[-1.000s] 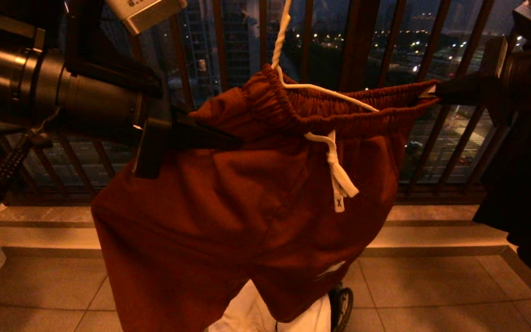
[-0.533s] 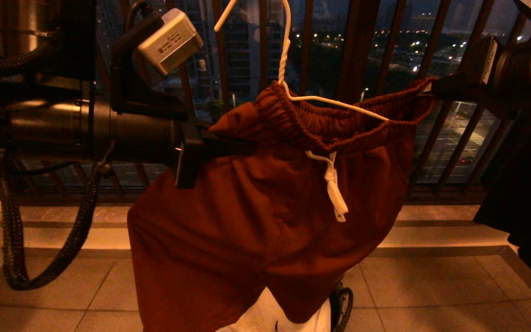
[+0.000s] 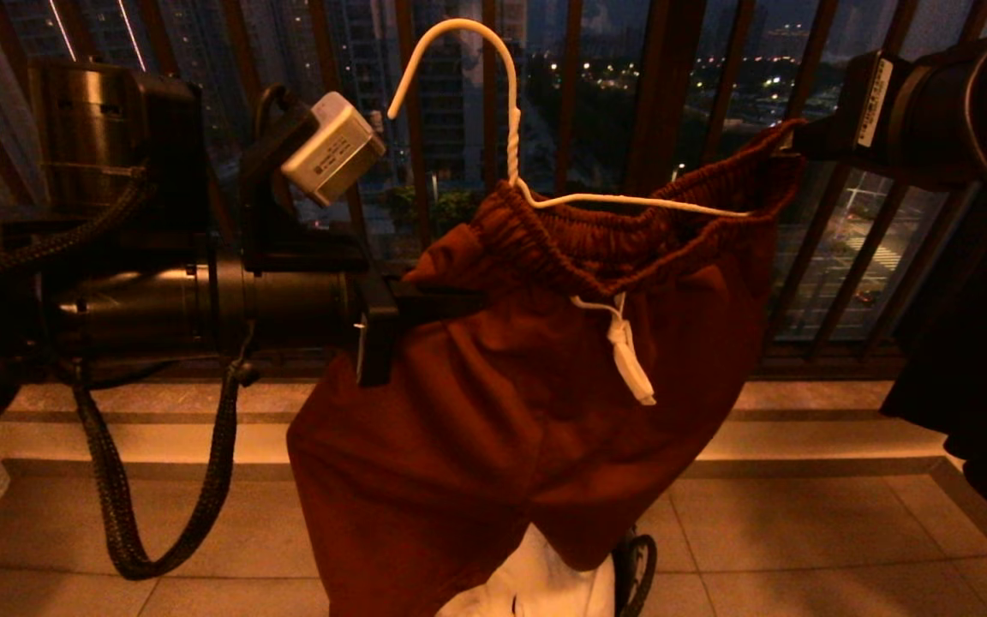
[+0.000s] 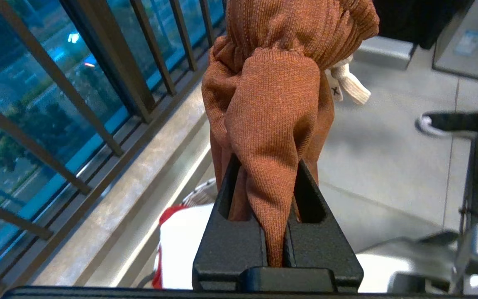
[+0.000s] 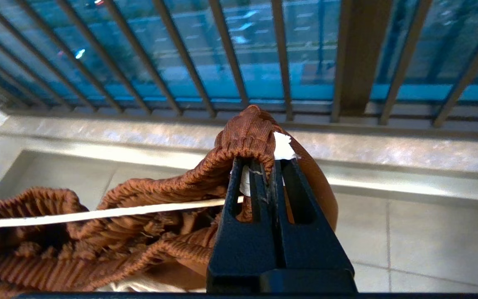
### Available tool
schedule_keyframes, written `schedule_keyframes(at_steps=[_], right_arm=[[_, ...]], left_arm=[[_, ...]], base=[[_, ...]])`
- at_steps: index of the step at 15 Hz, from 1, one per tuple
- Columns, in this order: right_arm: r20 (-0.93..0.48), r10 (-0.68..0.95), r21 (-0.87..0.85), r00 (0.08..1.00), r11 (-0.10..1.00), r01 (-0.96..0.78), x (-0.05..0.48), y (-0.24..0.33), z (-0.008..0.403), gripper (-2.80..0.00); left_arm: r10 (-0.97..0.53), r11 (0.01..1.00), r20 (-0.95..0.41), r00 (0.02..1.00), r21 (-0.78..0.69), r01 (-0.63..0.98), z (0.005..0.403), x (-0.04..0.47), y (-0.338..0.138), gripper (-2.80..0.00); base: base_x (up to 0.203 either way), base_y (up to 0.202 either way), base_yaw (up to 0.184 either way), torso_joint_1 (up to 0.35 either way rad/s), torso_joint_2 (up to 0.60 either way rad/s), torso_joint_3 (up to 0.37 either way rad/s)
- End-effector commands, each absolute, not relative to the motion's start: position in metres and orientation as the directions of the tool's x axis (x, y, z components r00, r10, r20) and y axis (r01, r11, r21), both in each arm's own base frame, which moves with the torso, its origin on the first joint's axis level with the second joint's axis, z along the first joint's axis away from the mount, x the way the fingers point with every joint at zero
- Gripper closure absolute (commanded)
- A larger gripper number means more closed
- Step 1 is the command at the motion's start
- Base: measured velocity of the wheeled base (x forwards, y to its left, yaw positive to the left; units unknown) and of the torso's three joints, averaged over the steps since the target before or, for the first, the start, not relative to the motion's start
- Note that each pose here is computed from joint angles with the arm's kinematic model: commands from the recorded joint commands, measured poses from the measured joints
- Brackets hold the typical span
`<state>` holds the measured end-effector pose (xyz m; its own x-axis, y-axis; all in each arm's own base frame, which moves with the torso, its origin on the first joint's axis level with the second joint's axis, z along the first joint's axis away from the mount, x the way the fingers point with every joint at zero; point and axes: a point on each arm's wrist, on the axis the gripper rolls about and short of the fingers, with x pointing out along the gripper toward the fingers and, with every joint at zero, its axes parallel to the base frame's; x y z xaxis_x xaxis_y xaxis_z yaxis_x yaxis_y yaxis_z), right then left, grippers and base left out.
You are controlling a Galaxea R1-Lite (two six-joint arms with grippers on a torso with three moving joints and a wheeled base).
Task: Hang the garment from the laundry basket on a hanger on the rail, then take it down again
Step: Hang the clothes on the clothes rack
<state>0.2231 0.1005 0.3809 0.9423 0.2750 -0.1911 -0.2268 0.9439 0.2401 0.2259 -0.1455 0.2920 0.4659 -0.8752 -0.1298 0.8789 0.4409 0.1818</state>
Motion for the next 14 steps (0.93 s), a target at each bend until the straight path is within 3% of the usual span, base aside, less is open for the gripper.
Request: schedule_keyframes(at_steps=[1,14], right_arm=[[-0.186,0.268,0.235,0.945,0.946,-0.222,0.223,0.105,0.382,0.0],[-0.152,0.102,0.145,0.983,0.986,-0.08,0.21,0.171,0.384,0.0]], left_arm=[[-0.878,0.444,-0.107,0.467,0.182,0.877,0.282,0.229,-0.147,0.0],[-0.887,0.457,0.018,0.461,0.18,0.871,0.231,0.236,-0.156,0.0]], base=[[0.0,0.0,0.0,0.0,0.0,0.0],[0.0,0.0,0.0,0.0,0.0,0.0]])
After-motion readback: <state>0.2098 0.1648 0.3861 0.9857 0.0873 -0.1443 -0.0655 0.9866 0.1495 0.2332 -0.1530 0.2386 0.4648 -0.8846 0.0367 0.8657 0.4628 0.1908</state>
